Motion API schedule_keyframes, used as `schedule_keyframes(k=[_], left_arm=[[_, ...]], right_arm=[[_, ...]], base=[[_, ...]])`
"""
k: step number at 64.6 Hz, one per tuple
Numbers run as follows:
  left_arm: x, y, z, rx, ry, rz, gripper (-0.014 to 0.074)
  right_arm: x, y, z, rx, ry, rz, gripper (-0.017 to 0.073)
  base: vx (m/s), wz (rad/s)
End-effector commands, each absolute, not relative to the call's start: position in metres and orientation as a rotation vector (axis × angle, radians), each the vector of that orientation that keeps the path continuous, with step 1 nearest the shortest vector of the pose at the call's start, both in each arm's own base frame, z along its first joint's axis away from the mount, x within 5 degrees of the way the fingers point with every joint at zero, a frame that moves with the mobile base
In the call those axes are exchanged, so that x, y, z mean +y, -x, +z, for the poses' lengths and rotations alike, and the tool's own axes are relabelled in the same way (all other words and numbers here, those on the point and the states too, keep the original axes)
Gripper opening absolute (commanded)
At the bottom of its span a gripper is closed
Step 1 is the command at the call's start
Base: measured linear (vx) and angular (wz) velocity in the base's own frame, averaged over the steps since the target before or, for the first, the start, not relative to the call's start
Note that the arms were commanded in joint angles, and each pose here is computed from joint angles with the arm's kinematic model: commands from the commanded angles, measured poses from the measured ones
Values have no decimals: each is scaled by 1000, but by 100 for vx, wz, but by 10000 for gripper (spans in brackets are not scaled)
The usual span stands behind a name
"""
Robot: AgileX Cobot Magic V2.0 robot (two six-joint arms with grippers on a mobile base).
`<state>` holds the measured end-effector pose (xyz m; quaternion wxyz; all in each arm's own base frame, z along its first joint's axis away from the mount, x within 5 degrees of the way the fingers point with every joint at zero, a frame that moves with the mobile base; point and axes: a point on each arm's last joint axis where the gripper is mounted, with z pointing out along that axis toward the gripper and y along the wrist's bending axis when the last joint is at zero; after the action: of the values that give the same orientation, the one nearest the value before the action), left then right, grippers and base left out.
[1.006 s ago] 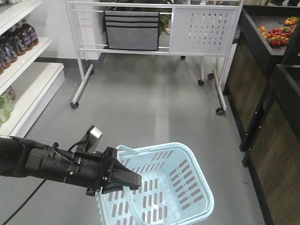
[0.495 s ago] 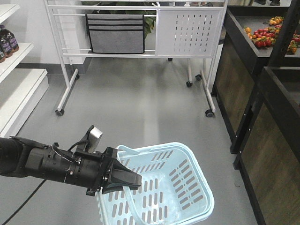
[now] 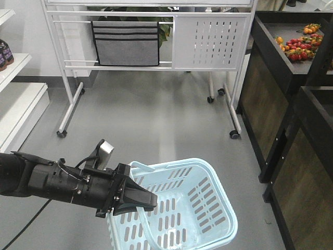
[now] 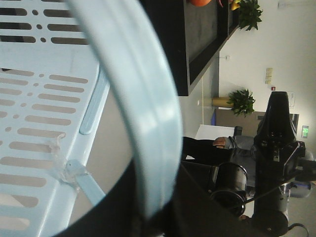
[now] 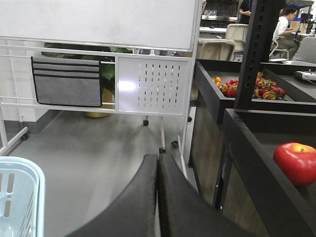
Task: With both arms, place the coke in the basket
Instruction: 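Drive the base across the store carrying the basket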
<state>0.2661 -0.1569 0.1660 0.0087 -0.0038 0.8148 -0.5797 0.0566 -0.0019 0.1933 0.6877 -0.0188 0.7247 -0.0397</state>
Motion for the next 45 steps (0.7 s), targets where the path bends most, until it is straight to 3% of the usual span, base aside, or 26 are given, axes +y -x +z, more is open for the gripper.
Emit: schedule_keyframes(k=[1, 45], left_arm=[[-161, -264, 195, 2395, -53, -1960, -6], [-161, -264, 195, 2395, -53, -1960, -6]], right_arm=[[-2, -56, 198, 1540, 45, -101, -10], [-2, -56, 198, 1540, 45, -101, -10]], base=[[20, 1], [21, -1]])
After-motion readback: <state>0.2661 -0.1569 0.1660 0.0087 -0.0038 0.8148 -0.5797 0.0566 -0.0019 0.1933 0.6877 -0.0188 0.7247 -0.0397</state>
